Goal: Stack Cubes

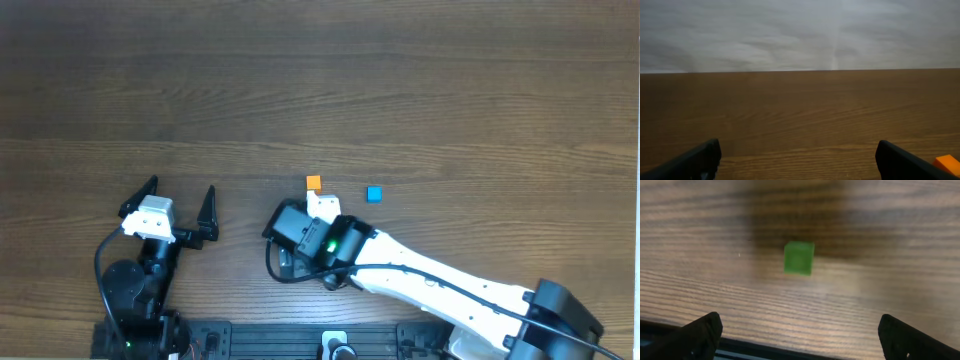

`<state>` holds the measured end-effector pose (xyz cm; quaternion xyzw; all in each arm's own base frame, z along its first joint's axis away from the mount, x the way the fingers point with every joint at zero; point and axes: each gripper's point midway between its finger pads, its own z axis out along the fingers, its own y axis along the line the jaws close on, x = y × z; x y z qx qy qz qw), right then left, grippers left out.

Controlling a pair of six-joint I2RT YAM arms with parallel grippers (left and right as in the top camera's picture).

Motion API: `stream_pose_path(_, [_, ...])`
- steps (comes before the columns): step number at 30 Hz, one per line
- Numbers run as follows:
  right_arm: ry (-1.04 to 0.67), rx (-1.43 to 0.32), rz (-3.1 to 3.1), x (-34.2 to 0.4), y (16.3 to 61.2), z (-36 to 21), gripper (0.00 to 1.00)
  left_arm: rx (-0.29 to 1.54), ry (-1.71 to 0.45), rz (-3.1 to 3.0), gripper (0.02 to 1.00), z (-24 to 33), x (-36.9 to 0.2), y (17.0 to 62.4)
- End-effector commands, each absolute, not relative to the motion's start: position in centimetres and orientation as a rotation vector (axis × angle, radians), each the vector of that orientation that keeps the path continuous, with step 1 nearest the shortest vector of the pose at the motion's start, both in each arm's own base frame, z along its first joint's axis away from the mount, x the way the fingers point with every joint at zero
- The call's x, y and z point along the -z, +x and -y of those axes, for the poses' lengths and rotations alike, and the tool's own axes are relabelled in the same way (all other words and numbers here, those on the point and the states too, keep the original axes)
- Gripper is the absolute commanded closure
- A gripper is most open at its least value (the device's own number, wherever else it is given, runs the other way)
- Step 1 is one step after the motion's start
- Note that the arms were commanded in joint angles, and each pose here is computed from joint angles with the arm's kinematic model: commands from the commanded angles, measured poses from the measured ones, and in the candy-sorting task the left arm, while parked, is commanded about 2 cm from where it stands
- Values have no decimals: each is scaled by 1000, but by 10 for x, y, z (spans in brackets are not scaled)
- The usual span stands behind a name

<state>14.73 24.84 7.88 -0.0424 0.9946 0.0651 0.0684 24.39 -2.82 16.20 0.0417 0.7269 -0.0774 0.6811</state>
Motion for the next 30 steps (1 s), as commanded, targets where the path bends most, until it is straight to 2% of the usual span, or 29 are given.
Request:
stream_pose_path(1, [-9, -132, -3007, -63, 148, -251, 7, 152, 96, -1628, 18, 26, -161, 244])
stream_pose_path(11, [11, -88, -3023, -33, 155, -262, 7, 152, 96, -1628, 23, 26, -161, 244])
stream_pose_path(30, [5, 17, -3022, -15, 158, -255, 9, 152, 96, -1628, 20, 26, -161, 244])
